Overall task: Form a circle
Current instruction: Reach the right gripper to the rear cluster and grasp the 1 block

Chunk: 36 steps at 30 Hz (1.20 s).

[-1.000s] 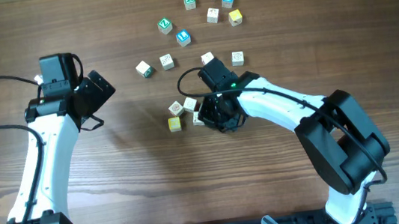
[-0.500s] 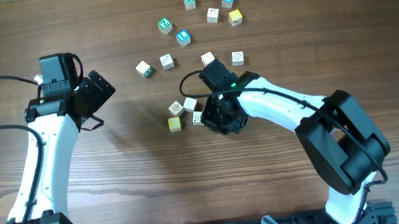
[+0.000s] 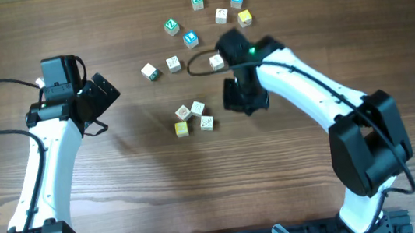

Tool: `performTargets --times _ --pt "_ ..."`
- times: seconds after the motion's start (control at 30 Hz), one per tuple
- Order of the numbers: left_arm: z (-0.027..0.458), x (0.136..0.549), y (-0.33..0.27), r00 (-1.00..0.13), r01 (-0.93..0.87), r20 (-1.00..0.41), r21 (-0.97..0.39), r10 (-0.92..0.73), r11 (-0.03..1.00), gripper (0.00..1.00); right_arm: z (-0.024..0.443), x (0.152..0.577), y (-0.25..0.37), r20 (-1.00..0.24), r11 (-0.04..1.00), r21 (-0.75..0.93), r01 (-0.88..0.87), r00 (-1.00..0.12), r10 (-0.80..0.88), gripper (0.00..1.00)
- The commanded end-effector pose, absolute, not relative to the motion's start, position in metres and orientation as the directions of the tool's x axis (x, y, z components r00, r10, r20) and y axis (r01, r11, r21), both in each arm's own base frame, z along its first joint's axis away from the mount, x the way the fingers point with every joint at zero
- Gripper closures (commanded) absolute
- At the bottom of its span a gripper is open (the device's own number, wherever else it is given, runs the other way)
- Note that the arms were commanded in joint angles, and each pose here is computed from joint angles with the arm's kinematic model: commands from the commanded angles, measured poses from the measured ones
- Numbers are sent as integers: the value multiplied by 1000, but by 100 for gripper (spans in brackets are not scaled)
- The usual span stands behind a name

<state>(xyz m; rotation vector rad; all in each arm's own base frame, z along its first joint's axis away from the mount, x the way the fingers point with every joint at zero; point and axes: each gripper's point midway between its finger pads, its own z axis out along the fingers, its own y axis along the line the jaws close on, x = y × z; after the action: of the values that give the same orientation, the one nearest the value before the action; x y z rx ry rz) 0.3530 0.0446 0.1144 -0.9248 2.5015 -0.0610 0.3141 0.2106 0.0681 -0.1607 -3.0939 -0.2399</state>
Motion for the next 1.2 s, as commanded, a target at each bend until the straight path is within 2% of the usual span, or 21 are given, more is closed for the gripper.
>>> performTargets --times 0.0,0.03,0.13,0.17,0.23,0.27,0.33,0.4,0.43,0.47,0.5,0.6,0.67,0.7,0.8,0.9,1.0,1.17 --pt "121 356 46 -653 -603 -429 -204 -624 771 0 92 325 215 -24 988 148 -42 -999 -39 76" --pt "121 356 46 -653 -603 -429 -204 -624 771 0 93 325 215 -26 988 149 -42 -999 -38 72" --pt "121 356 46 -653 -603 -429 -204 -624 771 0 92 331 214 -53 990 136 -41 -998 -34 35" --pt "121 356 46 -653 -603 -429 -204 -624 771 0 92 338 210 -84 993 108 -38 -996 -29 25" --pt "121 356 46 -653 -603 -429 -204 -624 771 0 93 347 195 -134 999 32 30 -990 35 24" --pt "121 356 46 -653 -603 -429 -204 -624 771 0 103 352 196 -146 999 37 -6 -989 0 32" --pt "121 356 46 -653 -603 -429 -204 -624 771 0 135 363 190 -170 998 49 -31 -985 -22 54" --pt "121 356 46 -653 -603 -429 -204 -624 771 0 171 385 188 -257 996 76 -51 -966 -30 93" --pt "121 356 46 -653 -603 -429 -204 -624 771 0 185 397 191 -316 992 88 -88 -947 -56 95" --pt "121 356 46 -653 -603 -429 -204 -624 771 0 193 412 194 -384 989 76 -125 -919 -87 78" --pt "121 356 46 -653 -603 -429 -204 -624 771 0 198 421 196 -428 988 61 -141 -898 -102 72" --pt "121 356 46 -653 -603 -429 -204 -624 771 0 194 444 204 -509 982 48 -180 -851 -131 66" --pt "121 356 46 -653 -603 -429 -204 -624 771 0 182 454 208 -528 981 49 -188 -839 -134 59" --pt "121 356 46 -653 -603 -429 -204 -624 771 0 169 457 210 -524 981 48 -188 -841 -136 53" --pt "121 356 46 -653 -603 -429 -204 -624 771 0 130 457 215 -482 977 47 -207 -862 -160 45" --pt "121 356 46 -653 -603 -429 -204 -624 771 0 73 456 235 -445 933 82 -351 -850 -281 38" --pt "121 356 46 -653 -603 -429 -204 -624 771 0 32 460 237 -426 933 78 -352 -858 -288 30" --pt "121 356 46 -653 -603 -429 -204 -624 771 0 11 471 243 -448 932 81 -353 -848 -282 30"
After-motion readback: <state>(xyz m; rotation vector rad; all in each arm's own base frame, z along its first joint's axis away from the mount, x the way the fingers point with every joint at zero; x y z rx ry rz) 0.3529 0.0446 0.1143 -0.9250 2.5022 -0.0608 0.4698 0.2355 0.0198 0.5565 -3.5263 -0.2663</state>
